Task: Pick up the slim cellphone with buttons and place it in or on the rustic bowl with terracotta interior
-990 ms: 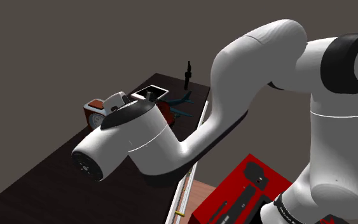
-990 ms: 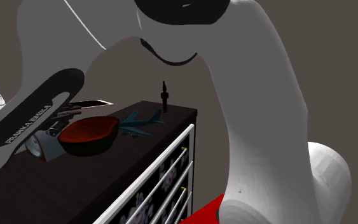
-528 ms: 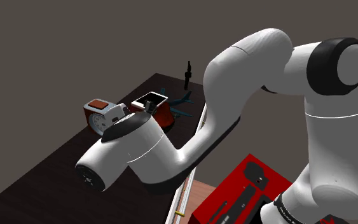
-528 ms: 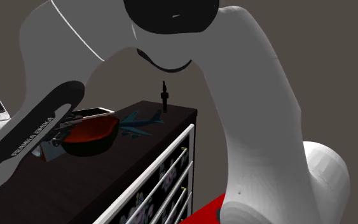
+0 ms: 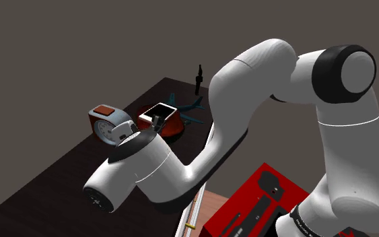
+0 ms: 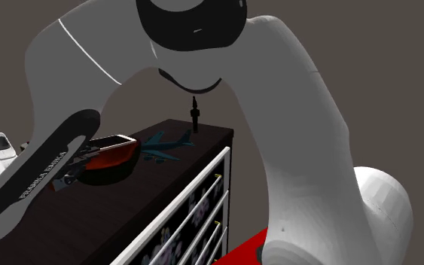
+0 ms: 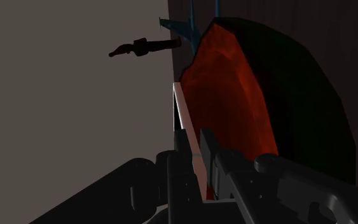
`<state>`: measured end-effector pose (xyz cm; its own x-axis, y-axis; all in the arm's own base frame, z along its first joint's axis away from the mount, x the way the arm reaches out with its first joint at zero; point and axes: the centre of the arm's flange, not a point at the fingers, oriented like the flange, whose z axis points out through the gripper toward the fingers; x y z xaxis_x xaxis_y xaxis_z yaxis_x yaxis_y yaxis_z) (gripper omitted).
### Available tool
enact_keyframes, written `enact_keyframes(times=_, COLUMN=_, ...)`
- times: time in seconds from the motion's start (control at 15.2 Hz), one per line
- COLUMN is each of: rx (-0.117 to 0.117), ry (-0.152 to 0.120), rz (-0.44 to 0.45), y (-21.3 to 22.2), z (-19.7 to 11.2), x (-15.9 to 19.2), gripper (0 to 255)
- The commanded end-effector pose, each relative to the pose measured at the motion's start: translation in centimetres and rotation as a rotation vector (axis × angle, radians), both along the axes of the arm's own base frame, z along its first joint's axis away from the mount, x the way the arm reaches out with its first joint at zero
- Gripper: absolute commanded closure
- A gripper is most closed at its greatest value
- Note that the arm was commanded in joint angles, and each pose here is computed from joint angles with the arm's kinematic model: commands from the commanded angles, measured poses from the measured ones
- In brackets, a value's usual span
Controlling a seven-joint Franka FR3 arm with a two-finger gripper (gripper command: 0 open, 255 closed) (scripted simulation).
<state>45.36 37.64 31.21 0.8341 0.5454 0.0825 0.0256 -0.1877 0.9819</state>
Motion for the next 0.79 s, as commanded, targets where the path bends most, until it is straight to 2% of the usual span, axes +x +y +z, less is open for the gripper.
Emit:
enact_keyframes(times=0.0, rx=-0.002, ry=0.006, rz=-0.004, y=-0.2, z=-0.5, x=0.2, gripper=255)
enact_keyframes(times=0.26, rx=-0.002, ry=0.006, rz=-0.004, y=-0.2, z=-0.5, x=0.2, gripper=255)
enact_keyframes(times=0.33, rx=-0.002, ry=0.007, rz=-0.004, y=-0.2, z=-0.5, x=0.2, gripper=0)
enact_keyframes(times=0.66, rx=-0.002, ry=0.006, rz=-0.004, y=-0.2, z=-0.5, x=0.2, gripper=0)
enact_keyframes(times=0.73, rx=-0.002, ry=0.006, rz=-0.004, y=0.9, z=-0.3, x=-0.5, gripper=0)
